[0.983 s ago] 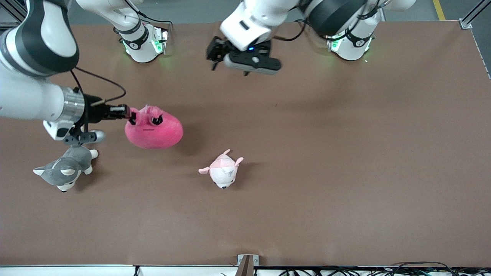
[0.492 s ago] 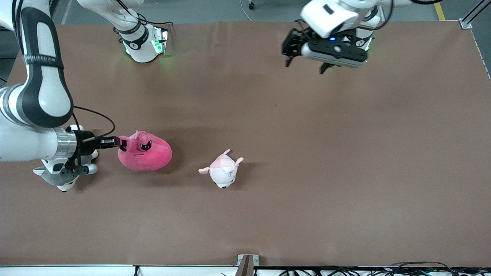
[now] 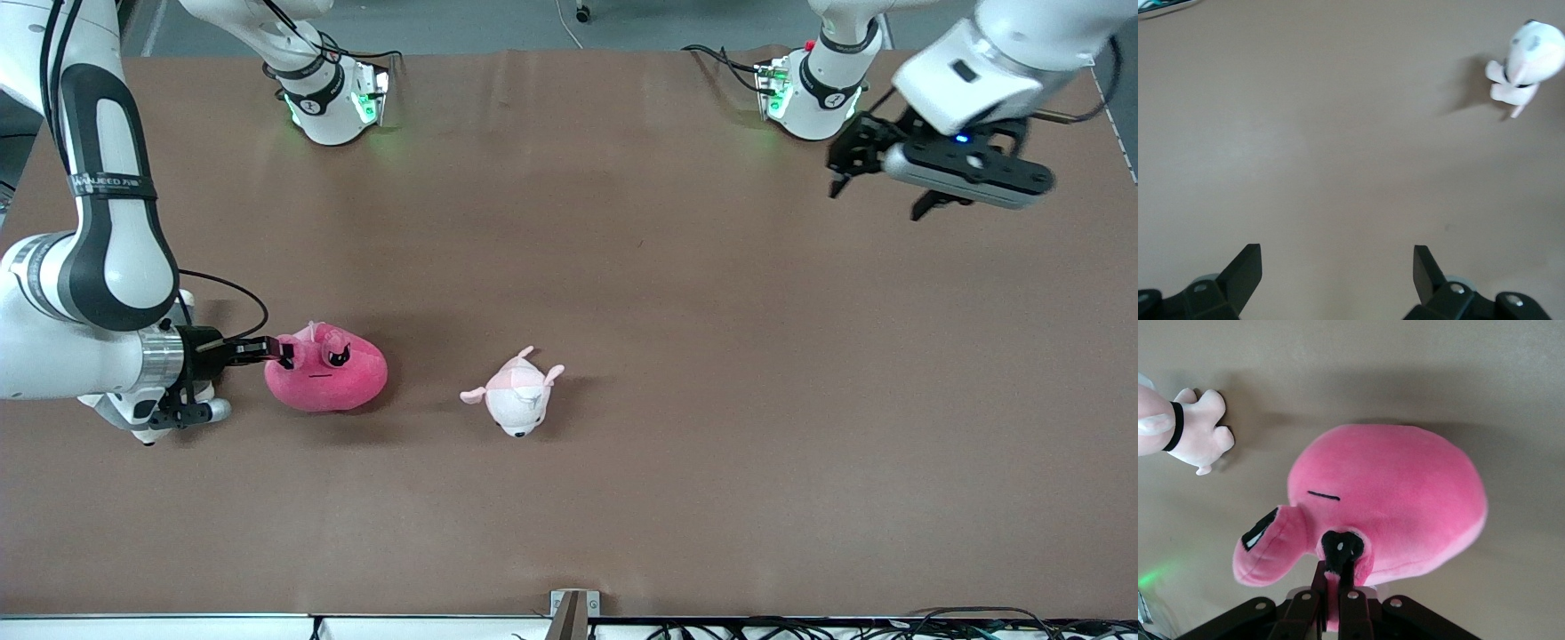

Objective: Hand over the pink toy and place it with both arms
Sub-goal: 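Lower the pink plush beside the grey cat and open the right gripper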

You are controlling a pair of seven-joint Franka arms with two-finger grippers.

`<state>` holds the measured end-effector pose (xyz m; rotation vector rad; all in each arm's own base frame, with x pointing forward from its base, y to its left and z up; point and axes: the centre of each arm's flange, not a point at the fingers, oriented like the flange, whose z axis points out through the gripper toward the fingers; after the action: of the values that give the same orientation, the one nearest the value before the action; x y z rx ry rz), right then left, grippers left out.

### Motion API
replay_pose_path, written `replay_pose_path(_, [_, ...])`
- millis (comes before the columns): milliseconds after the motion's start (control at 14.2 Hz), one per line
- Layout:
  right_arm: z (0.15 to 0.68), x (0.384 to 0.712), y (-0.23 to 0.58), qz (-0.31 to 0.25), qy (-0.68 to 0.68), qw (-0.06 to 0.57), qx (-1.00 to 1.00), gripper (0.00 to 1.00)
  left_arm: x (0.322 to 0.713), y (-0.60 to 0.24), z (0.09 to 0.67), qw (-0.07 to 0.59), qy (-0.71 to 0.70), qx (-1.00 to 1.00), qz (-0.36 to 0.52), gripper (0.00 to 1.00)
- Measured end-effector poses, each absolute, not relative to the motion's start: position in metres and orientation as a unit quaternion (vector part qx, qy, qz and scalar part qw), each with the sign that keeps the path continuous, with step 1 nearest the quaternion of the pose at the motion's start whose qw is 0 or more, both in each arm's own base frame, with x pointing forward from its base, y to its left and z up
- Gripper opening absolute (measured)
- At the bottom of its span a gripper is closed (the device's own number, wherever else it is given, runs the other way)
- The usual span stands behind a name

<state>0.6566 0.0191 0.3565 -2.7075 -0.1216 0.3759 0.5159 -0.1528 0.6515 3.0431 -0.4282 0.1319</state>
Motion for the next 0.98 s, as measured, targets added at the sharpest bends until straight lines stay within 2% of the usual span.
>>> replay_pose_path(351, [0.349, 0.659, 0.022, 0.137, -0.042, 0.206, -0.968, 0.09, 0.542, -0.048, 0.641, 0.013, -0.123, 0.991, 0.042, 1.0])
replay_pose_path(632, [0.338, 0.662, 0.022, 0.141, -0.039, 0.21, -0.967, 0.09, 0.56, -0.013, 0.614, 0.004, -0.106, 0.994, 0.025, 1.0])
replay_pose_path(702, [0.335, 0.663, 0.022, 0.141, -0.038, 0.21, -0.967, 0.13, 0.563, -0.008, 0.611, 0.005, -0.101, 0.995, 0.026, 1.0])
replay_pose_path(983, [0.359, 0.678, 0.021, 0.109, -0.042, 0.206, -0.972, 0.55, 0.567, 0.001, 0.608, 0.006, -0.094, 0.995, 0.03, 1.0])
